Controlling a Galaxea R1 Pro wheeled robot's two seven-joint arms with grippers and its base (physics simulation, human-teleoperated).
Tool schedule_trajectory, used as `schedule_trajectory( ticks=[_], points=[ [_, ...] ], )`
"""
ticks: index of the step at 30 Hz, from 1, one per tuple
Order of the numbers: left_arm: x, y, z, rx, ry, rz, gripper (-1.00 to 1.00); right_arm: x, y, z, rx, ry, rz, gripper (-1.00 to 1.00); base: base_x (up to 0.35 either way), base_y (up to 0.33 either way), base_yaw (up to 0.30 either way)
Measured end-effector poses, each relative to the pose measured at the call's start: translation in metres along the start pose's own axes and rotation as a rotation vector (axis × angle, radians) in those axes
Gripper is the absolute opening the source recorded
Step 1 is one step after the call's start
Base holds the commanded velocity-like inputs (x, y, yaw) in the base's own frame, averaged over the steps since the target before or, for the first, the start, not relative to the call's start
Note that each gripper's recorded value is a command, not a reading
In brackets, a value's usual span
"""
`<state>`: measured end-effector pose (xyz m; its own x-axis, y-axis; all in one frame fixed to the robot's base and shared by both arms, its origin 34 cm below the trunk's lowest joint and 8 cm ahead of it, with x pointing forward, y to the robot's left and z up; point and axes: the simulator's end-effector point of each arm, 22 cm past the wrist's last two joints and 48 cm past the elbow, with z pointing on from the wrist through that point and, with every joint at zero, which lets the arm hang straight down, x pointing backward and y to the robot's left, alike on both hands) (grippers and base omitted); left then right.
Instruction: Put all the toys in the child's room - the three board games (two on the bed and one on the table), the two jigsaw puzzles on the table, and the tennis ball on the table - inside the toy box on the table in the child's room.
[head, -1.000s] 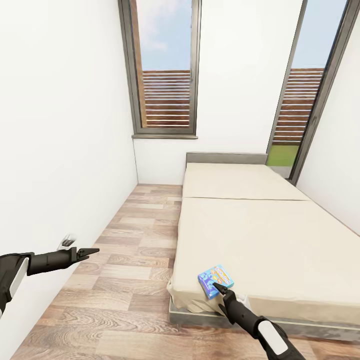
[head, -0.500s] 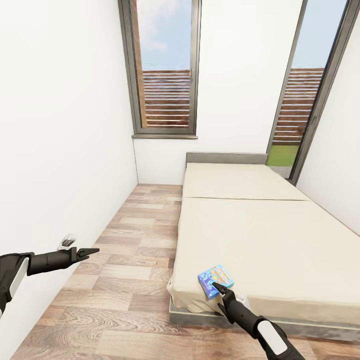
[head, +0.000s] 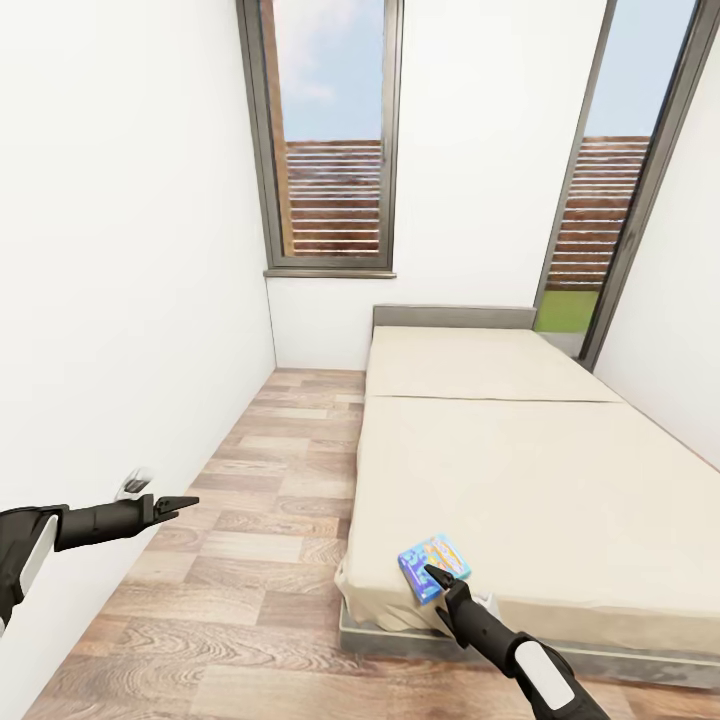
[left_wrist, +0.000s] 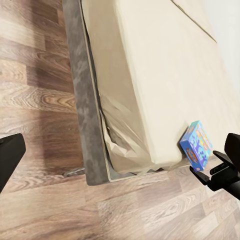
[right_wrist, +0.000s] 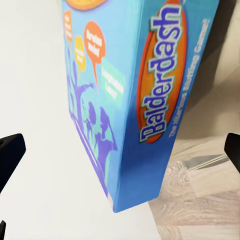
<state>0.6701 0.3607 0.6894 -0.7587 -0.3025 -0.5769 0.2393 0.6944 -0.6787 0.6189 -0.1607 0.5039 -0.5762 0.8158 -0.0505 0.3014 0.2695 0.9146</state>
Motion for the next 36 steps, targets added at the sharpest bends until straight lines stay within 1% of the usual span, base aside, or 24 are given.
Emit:
schedule_trajectory(
  ticks=[36],
  points=[
    [0.0,0.0,0.0001,0.0,0.0,0.0,1.0,0.0014,0.0,0.0007,0.002,0.003,-0.003,1.0,0.003,0.011,0.0]
  ],
)
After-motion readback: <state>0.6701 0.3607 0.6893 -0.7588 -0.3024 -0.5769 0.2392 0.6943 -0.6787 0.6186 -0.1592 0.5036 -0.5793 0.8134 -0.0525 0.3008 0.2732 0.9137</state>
